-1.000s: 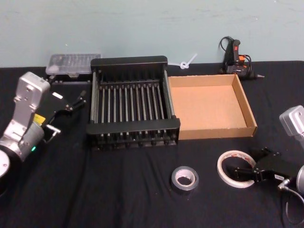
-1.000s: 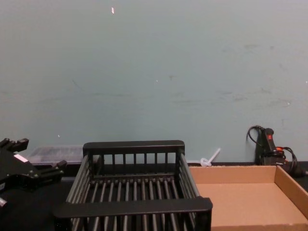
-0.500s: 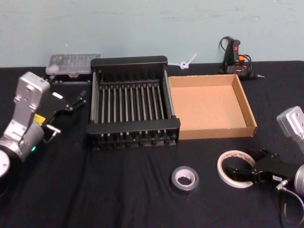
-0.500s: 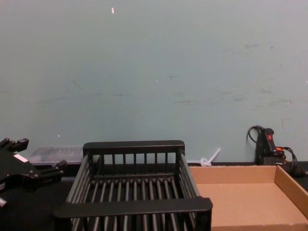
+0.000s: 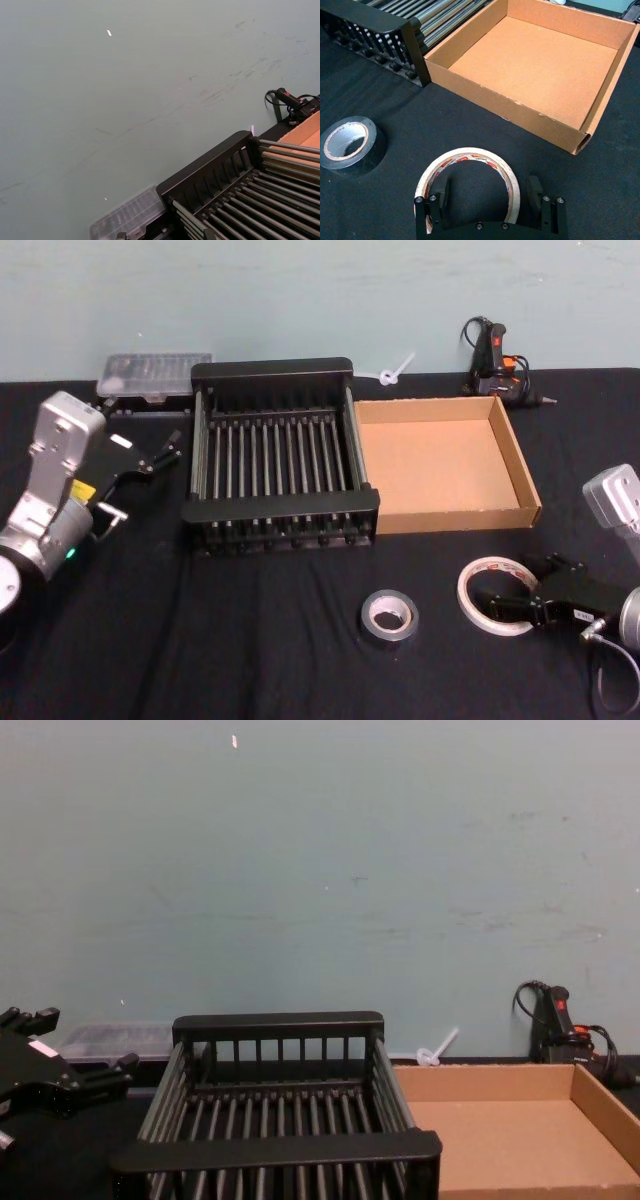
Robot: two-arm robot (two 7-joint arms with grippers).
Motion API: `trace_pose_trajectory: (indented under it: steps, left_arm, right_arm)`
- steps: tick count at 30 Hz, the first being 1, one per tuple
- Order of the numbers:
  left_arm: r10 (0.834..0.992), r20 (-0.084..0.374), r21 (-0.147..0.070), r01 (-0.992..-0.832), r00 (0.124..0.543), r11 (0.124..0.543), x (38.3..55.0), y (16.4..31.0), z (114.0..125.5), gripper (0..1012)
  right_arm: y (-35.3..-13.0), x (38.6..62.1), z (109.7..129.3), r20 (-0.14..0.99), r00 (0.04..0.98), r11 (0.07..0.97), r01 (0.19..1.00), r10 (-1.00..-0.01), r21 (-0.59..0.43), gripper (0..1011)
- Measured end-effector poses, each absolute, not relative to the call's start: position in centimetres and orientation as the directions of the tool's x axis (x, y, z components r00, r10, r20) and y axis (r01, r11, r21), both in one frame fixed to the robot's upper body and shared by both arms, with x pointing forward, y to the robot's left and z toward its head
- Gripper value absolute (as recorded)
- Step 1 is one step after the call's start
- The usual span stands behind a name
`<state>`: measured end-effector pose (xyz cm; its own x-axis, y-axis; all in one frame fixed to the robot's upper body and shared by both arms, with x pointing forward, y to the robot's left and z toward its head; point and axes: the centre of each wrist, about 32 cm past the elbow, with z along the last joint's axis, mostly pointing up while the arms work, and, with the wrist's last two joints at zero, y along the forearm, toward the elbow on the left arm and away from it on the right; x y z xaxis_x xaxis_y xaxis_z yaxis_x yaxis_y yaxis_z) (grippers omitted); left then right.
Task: Pick up the white tape and place it into the black box , Pick up the silver tape and place it into the brown box.
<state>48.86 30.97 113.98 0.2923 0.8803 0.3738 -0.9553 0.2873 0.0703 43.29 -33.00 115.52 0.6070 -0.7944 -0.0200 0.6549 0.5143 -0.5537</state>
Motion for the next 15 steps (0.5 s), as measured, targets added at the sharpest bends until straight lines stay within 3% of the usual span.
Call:
trace_pose_trajectory:
  steps: [15]
  left_arm:
    - [0.880,0.374,0.070,-0.955,0.292,0.287,48.86,30.97,113.98,1001]
  right_arm:
    - [-33.01,43.28,115.53,-0.019,0.607,0.514,0.656,-0.795,-0.553,1002]
